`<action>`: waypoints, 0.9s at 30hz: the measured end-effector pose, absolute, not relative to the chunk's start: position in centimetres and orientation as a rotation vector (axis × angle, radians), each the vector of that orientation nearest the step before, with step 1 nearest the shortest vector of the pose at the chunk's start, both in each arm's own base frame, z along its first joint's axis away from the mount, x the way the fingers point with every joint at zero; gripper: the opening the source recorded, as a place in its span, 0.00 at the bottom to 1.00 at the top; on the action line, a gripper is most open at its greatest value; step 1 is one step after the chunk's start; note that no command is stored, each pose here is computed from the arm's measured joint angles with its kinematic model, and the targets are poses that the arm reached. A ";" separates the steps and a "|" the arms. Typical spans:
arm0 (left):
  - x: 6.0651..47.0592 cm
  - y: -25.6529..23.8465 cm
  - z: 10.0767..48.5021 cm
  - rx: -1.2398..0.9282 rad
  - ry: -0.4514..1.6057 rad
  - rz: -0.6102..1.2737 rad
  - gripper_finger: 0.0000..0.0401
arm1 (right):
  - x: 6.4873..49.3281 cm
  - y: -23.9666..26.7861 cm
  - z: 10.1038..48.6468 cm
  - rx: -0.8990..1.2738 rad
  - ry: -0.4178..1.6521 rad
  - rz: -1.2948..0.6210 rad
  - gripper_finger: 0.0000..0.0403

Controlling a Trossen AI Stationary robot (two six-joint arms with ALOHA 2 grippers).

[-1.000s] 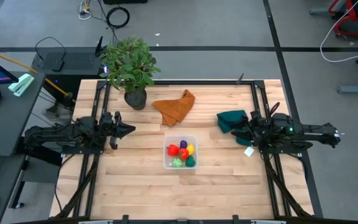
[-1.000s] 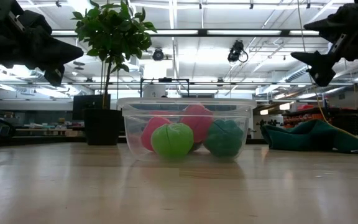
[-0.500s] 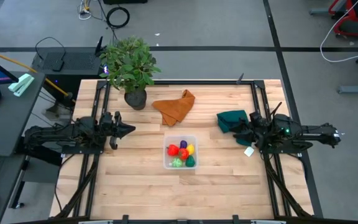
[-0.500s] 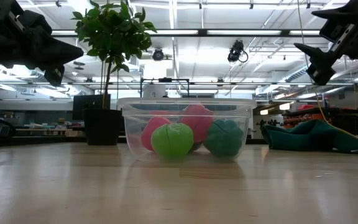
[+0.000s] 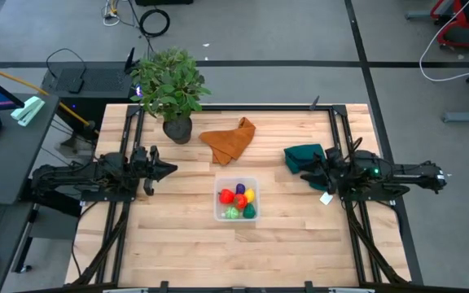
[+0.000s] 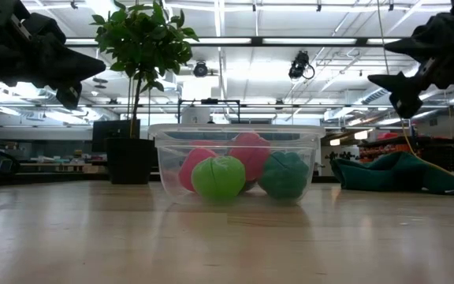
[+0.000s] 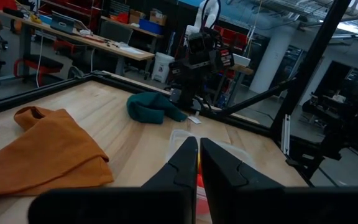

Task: Pick and placing Produce into tupperware
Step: Return to Home Position

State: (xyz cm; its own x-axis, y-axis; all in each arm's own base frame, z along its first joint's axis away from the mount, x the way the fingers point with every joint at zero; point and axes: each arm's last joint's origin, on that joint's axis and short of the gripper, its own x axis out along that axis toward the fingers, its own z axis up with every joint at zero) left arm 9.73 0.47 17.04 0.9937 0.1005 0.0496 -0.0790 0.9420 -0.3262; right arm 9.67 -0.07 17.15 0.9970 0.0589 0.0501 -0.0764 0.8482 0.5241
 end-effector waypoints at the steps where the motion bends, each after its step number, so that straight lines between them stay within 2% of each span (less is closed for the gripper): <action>1: 9.7 0.5 17.0 -0.330 -0.066 0.092 0.06 | 9.7 -0.1 17.2 0.546 -0.032 0.076 0.49; 7: 9.7 0.5 17.0 -0.329 -0.066 0.092 0.08 | 9.7 0.0 17.2 0.416 -0.032 0.078 0.38; 14: 9.7 0.5 17.0 -0.330 -0.066 0.092 0.10 | 9.6 0.0 17.1 0.192 -0.014 0.071 0.04; 27: 9.7 0.5 17.0 -0.329 -0.066 0.092 0.06 | 9.6 0.0 17.2 0.002 -0.018 0.071 0.00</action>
State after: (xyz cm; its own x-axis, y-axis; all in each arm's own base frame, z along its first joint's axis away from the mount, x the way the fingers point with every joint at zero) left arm 9.73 0.47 17.03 0.9937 0.1005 0.0492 -0.0791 0.9421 -0.3258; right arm 9.62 -0.04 17.15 0.9973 0.0713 0.0180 -0.0713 0.9975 0.0016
